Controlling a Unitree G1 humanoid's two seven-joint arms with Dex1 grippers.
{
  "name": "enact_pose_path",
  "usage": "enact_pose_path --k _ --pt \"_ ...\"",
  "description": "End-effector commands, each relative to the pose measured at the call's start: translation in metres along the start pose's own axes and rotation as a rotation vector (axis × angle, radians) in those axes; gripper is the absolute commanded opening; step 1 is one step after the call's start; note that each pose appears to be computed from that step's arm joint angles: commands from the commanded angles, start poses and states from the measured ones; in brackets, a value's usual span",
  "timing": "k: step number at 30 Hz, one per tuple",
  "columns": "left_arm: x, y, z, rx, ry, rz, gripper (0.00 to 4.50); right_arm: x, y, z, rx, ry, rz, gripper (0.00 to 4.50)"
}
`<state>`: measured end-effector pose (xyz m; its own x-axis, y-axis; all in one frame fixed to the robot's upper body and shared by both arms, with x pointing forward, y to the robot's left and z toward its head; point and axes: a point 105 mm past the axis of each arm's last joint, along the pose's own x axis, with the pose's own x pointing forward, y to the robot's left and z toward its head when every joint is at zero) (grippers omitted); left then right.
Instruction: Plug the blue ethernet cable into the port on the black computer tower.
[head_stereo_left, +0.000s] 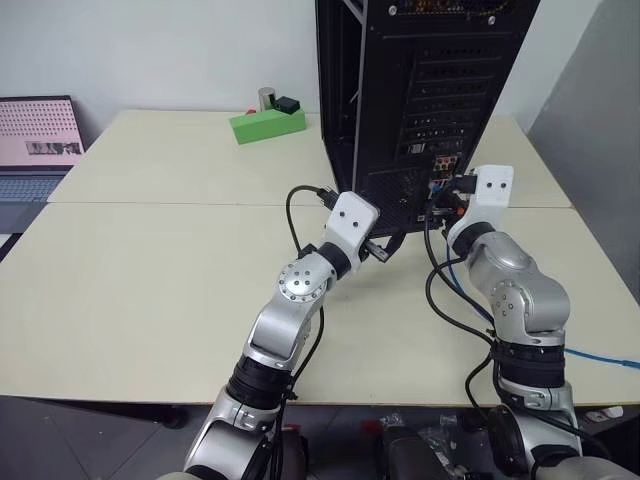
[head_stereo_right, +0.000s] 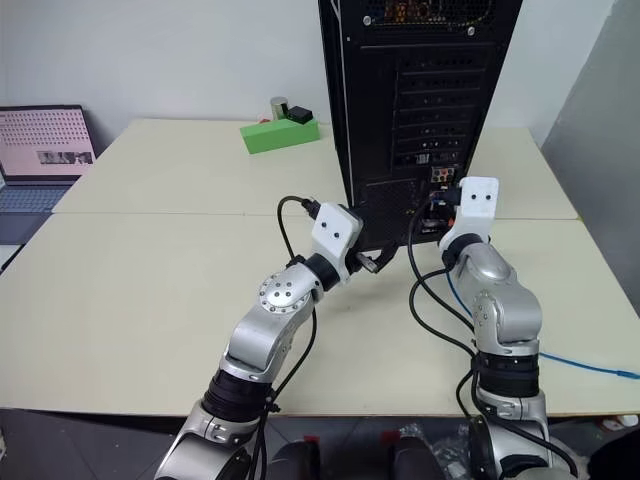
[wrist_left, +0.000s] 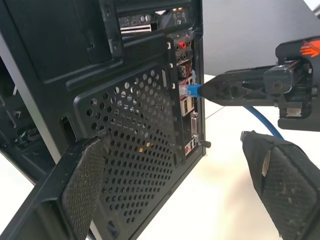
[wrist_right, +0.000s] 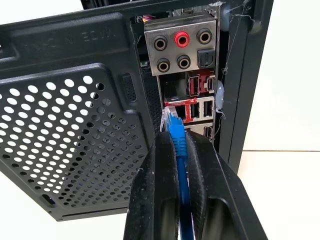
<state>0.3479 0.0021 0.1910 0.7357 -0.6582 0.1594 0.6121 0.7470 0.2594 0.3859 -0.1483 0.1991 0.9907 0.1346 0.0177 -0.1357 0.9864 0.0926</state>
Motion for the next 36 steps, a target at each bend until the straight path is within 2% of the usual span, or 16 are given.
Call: enact_pose_path --k 1,36 --pt "-0.0002 -0.002 0.01 0.022 -0.04 -0.006 4.43 0.0 0.0023 0.0188 -0.027 -0.063 0.005 0.0" --pt "-0.0009 -0.0037 0.0079 0.028 -0.036 -0.008 4.43 -0.0034 -0.0033 0.0224 -0.056 -0.06 -0.016 0.0"
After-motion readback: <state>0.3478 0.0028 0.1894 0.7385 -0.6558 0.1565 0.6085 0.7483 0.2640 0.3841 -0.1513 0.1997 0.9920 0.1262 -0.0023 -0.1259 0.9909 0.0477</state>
